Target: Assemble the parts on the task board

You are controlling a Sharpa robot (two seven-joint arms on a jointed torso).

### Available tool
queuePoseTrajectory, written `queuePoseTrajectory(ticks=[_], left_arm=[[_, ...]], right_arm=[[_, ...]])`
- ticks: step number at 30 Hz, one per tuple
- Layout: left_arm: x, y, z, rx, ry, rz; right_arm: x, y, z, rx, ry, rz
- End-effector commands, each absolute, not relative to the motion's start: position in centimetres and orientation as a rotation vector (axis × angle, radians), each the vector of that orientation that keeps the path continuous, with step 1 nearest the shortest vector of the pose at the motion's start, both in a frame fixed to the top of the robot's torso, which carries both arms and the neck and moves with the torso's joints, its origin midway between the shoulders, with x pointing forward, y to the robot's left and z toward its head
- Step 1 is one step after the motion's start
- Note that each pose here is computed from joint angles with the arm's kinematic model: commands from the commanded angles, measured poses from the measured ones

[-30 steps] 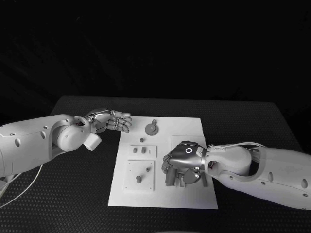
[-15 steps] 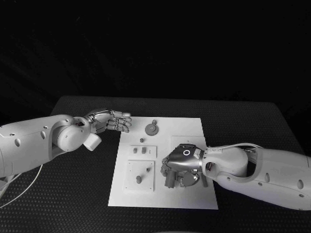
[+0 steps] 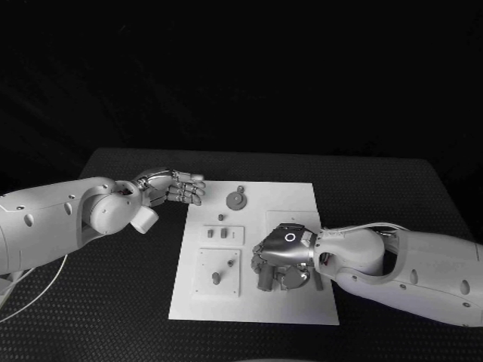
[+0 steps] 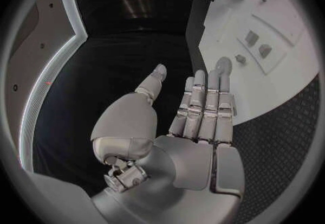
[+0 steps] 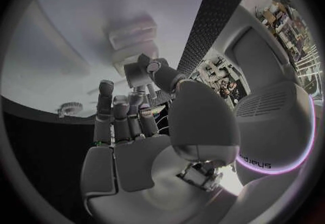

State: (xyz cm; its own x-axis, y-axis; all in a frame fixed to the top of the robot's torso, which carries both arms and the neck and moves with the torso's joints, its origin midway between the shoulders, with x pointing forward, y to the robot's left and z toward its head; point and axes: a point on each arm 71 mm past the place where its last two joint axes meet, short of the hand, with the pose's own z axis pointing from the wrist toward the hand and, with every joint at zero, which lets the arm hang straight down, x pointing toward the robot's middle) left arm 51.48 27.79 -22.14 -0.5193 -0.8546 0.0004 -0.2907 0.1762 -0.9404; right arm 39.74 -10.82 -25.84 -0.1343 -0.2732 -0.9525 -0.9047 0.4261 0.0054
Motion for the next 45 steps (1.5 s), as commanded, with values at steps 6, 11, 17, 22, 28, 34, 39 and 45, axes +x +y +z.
queuePoseTrajectory(ticks=[6, 11, 17, 22, 28, 34, 39, 45], left_arm=[[51.46, 27.48, -22.05, -1.072, 1.914, -1.367], [51.45, 27.45, -22.05, -1.072, 1.915, -1.367], [51.46, 27.50, -22.05, -1.073, 1.914, -1.366], [51.45, 27.48, -22.06, -1.073, 1.916, -1.366], [51.46, 27.47, -22.06, -1.073, 1.916, -1.366], [51.46, 27.50, -22.06, -1.073, 1.916, -1.366], [51.45, 27.48, -22.06, -1.073, 1.916, -1.367], [51.42, 27.56, -22.07, -1.074, 1.918, -1.365]], right_arm=[[39.86, -10.59, -25.95, -1.067, 1.633, 0.732], [39.90, -10.63, -26.21, -1.069, 1.641, 0.729], [39.93, -10.68, -26.41, -1.088, 1.650, 0.714], [39.88, -10.69, -26.47, -1.095, 1.657, 0.719], [39.90, -10.65, -26.37, -1.089, 1.643, 0.725], [39.80, -10.48, -26.31, -1.090, 1.636, 0.733], [39.81, -10.45, -26.39, -1.089, 1.638, 0.733], [39.83, -10.46, -26.59, -1.088, 1.643, 0.726]])
